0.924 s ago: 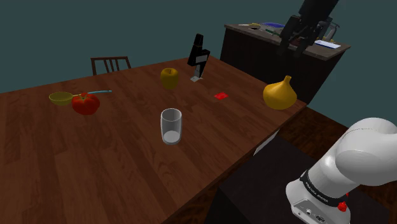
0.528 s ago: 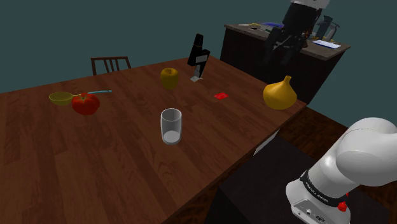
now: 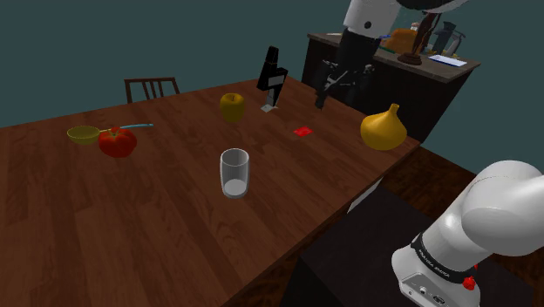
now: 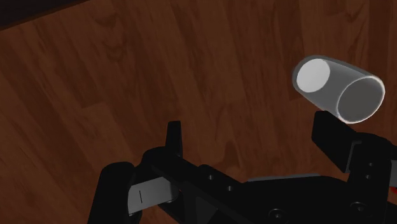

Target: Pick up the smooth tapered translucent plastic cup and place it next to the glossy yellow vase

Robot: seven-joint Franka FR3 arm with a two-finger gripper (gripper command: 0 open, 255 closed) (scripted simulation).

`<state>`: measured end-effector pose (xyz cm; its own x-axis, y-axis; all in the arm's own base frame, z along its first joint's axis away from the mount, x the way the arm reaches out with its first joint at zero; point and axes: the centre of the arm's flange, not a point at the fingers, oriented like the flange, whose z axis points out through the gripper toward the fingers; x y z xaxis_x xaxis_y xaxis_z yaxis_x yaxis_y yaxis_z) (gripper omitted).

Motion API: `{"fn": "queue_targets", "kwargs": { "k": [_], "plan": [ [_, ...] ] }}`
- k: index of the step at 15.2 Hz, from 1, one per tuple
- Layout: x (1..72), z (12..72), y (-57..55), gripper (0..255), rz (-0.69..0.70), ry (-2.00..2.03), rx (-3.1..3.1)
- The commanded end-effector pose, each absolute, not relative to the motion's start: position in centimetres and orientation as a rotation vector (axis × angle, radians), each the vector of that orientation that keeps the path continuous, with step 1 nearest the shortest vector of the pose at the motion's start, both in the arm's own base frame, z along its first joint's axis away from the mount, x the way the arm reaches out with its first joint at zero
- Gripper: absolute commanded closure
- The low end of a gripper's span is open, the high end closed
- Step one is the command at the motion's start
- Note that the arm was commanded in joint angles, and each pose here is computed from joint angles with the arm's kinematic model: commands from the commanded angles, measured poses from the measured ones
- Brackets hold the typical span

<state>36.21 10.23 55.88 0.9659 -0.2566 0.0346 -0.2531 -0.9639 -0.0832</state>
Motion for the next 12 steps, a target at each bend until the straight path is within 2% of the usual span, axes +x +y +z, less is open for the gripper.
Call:
{"fn": "queue_targets", "kwargs": {
  "k": [1, 12],
  "plan": [
    [37.4, 53.9, 12.3, 0, -0.069, 0.41, -3.045],
    [44.1, 45.6, 23.1, 0, -0.061, 0.49, -3.095]
  ]
}}
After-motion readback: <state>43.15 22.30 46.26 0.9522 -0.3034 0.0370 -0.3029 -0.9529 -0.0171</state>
